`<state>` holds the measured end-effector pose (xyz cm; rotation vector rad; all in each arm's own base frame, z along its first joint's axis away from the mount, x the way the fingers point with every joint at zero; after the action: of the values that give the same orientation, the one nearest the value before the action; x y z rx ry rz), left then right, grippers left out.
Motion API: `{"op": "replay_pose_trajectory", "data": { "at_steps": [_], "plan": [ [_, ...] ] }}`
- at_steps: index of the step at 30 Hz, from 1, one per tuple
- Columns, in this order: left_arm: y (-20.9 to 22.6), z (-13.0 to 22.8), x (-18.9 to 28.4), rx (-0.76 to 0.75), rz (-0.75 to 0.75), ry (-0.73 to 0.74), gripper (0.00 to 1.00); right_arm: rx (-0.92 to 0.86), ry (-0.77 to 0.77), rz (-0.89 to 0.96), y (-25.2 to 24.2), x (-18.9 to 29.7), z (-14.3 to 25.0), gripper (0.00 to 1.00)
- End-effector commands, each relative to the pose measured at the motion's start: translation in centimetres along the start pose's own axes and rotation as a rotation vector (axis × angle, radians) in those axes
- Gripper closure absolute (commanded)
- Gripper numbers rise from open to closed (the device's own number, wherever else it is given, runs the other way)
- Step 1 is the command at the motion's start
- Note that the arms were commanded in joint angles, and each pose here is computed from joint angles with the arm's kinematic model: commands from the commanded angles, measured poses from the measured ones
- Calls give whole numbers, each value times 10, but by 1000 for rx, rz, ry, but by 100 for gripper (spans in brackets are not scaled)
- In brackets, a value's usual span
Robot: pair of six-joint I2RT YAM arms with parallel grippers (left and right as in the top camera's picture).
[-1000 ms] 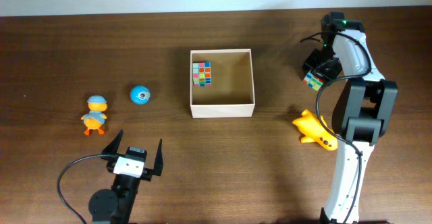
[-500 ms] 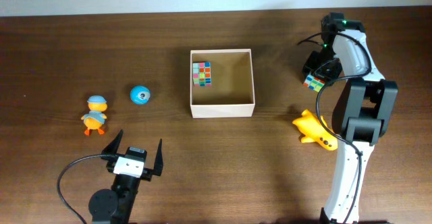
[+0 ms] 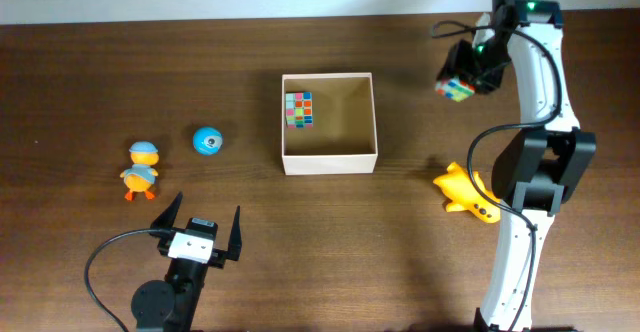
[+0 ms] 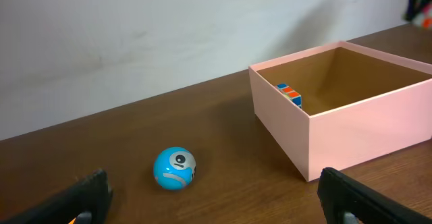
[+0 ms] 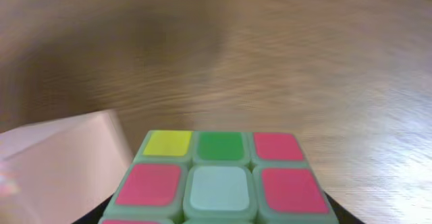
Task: Pack container
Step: 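Lift the second cube and carry it over the box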
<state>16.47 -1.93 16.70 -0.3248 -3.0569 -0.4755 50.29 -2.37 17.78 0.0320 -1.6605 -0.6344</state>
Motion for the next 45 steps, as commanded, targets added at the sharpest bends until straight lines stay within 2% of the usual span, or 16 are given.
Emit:
{"op": "replay_pose_trajectory", "data": {
  "at_steps": [1,7,17,22,25,34,40,45],
  "plan": [
    [1,2,0,-13,-9,0,1,178,-32,-331,47,49,7,44],
    [1,2,0,-13,-9,0,1,290,28,-732,92,80,22,44],
    [1,2,0,-13,-9,0,1,431,130,-758,152,54,61,43],
    [1,2,0,-13,-9,0,1,504,140,-577,180,26,86,44],
    [1,2,0,-13,-9,0,1,540,115,-380,195,5,104,44],
    [1,2,0,-13,-9,0,1,584,-100,177,220,-34,138,44],
    [1,2,0,-13,-9,0,1,513,-221,341,224,-53,144,44],
    [1,2,0,-13,-10,0,1,425,-221,369,215,-79,142,44]
  ]
}}
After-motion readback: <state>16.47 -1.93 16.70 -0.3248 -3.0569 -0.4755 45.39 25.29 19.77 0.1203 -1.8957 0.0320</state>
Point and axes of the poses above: each gripper's point midway between its finger pads, its own x axis back along the fingers, its own y axis along the line the jaws close on, z = x × y, the point moved 8 cm from there along x, back along the fingers, and after that the axes turned 6 degrees about -x, right-handed, at the moved point
